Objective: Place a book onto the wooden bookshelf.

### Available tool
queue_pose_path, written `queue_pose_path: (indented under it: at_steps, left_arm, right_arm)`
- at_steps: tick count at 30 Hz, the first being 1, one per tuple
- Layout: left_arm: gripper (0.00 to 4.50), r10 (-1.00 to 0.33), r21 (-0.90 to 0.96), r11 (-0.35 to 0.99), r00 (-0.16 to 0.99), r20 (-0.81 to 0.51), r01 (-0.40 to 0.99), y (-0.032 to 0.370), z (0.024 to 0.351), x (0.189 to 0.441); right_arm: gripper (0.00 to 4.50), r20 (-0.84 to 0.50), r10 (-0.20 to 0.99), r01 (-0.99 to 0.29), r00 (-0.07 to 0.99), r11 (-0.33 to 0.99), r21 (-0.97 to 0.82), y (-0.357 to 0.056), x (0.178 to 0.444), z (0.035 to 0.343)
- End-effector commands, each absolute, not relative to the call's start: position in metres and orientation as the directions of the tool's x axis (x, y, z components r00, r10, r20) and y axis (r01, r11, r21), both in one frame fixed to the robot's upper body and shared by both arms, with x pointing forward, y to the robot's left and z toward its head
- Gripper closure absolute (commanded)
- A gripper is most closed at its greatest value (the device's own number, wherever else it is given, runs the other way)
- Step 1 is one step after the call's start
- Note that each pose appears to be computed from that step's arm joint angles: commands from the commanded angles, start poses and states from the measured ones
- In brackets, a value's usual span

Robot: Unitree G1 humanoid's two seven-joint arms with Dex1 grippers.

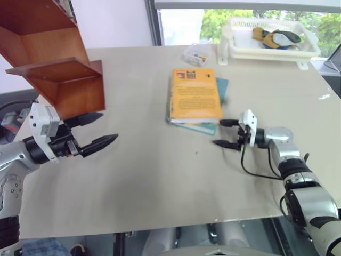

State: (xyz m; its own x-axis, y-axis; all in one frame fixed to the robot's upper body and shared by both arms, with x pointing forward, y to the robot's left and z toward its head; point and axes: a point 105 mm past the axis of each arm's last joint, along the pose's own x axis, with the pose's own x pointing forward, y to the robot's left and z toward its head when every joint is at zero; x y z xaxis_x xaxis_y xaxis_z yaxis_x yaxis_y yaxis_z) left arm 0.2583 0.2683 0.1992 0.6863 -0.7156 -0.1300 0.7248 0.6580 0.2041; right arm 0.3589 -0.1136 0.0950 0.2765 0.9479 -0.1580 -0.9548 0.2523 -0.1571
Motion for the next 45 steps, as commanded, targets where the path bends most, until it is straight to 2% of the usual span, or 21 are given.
queue_pose_path:
  at_steps: [1,14,24,30,34,38,45]
  left_arm:
    - [0.04,-0.711,0.268,0.651,0.694,-0.111,0.710,0.269,0.215,0.253]
    - [0.04,-0.706,0.265,0.658,0.700,-0.111,0.705,0.270,0.213,0.253]
    - [0.04,-0.706,0.265,0.658,0.700,-0.109,0.705,0.271,0.213,0.254]
    - [0.04,-0.719,0.244,0.644,0.683,-0.128,0.725,0.267,0.205,0.261]
    - [0.04,-0.709,0.201,0.674,0.698,-0.095,0.711,0.270,0.195,0.280]
    - [0.04,-0.675,0.179,0.713,0.733,-0.087,0.678,0.273,0.178,0.321]
    - [0.04,-0.641,0.073,0.766,0.768,-0.006,0.639,0.256,0.173,0.392]
  right_arm:
    - [0.00,-0.136,0.970,-0.961,0.203,0.171,-0.218,-0.100,0.353,0.107]
    - [0.00,-0.143,0.990,-0.980,0.009,-0.020,-0.197,-0.071,0.317,0.102]
    - [0.00,-0.159,0.987,-0.984,-0.009,-0.037,-0.172,-0.082,0.305,0.105]
    - [0.00,-0.156,0.983,-0.984,0.094,0.068,-0.167,-0.104,0.308,0.108]
    - [0.00,-0.139,0.975,-0.975,0.172,0.149,-0.164,-0.125,0.305,0.115]
    - [0.00,-0.118,0.951,-0.949,0.286,0.264,-0.171,-0.148,0.297,0.124]
    - [0.00,-0.104,0.852,-0.852,0.513,0.492,-0.178,-0.199,0.280,0.137]
